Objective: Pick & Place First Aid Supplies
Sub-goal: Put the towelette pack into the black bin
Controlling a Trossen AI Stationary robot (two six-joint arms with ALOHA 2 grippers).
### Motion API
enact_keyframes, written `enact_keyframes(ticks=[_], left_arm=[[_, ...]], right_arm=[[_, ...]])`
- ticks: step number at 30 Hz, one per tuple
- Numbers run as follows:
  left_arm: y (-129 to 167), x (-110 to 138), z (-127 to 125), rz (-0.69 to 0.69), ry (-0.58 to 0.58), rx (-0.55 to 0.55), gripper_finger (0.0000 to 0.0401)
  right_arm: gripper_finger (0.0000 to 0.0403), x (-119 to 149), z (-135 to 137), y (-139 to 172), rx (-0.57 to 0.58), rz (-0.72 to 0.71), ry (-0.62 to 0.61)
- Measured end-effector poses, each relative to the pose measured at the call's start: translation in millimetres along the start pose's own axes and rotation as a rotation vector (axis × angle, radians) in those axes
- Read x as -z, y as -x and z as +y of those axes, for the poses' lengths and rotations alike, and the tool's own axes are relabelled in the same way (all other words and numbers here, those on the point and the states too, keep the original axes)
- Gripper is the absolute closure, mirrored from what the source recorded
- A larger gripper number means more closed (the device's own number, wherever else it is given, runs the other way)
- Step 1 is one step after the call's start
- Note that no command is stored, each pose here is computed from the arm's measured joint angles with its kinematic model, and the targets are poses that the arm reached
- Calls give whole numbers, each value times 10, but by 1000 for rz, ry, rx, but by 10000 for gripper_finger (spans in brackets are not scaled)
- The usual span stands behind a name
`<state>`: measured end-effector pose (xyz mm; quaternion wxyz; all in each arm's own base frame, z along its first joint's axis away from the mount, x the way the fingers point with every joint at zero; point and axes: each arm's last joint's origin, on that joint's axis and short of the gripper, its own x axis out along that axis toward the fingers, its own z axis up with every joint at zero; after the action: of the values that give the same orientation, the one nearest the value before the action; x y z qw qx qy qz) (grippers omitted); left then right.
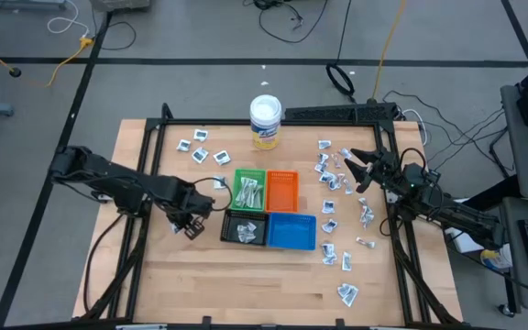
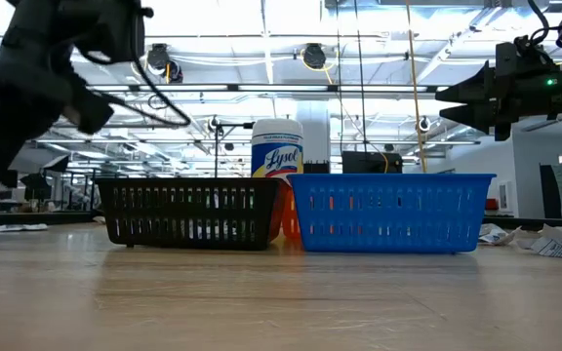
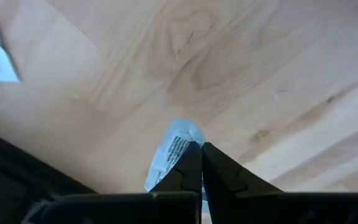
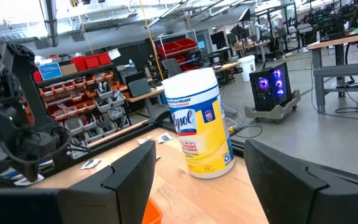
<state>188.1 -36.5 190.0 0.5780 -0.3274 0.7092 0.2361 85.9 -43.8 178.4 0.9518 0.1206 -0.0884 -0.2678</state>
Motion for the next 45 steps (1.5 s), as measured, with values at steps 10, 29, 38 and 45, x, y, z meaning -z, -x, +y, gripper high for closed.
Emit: enact_keyframes(ticks=[10,29,38,45], left_arm=[[279,69,15,24,-47,-59,399],[680,-727,-1055,-75,-535,-1,401],[742,-970,-1455,-129,-787,21,401],[538,-1033,-1552,-150,-921,-112,401]], right_arm=[[160,0,0,0,0,0,0],[160,0,0,0,0,0,0],[160,0,0,0,0,0,0],[160,1,0,0,0,1,0]])
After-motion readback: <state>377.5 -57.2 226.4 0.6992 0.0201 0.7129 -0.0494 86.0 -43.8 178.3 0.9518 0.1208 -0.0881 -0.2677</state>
